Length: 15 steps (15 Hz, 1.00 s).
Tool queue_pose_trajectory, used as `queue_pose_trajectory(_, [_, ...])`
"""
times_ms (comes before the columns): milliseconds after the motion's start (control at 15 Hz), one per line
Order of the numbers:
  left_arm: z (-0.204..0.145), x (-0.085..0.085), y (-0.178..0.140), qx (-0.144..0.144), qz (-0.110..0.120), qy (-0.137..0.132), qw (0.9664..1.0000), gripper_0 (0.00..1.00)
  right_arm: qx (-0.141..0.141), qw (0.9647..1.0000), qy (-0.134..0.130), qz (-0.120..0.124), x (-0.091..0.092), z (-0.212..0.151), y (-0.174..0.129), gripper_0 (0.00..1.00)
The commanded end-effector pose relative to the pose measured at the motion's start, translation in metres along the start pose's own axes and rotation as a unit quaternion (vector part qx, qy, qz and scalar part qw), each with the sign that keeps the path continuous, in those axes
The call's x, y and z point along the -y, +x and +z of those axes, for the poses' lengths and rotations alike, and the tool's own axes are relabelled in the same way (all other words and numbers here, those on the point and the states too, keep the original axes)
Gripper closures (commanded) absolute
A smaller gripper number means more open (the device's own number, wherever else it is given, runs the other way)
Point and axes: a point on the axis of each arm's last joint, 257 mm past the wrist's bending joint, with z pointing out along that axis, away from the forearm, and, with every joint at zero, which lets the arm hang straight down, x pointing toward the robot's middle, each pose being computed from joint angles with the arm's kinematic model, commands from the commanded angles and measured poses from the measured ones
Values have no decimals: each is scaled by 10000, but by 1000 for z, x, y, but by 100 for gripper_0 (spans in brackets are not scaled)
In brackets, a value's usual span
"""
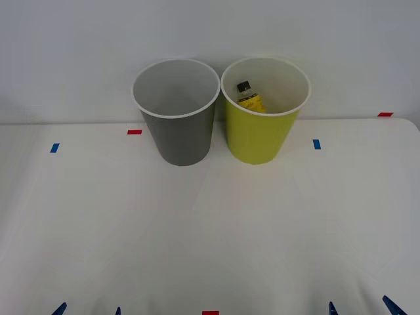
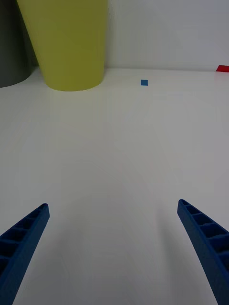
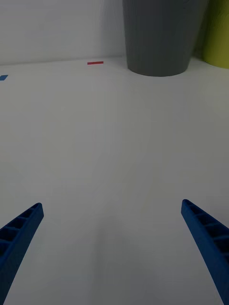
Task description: Put cans in the gray bin and PET bottles in the light green bin.
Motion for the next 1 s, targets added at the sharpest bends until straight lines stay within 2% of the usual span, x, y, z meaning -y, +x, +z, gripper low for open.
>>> queue_pose_trajectory(67, [0, 0, 0, 0, 0, 0, 10000, 0, 0, 10000, 0, 0, 0, 0, 0, 7])
queue_pose_trajectory(1000, [0, 0, 0, 0, 0, 0, 10000, 0, 0, 10000, 0, 0, 0, 0, 0, 7])
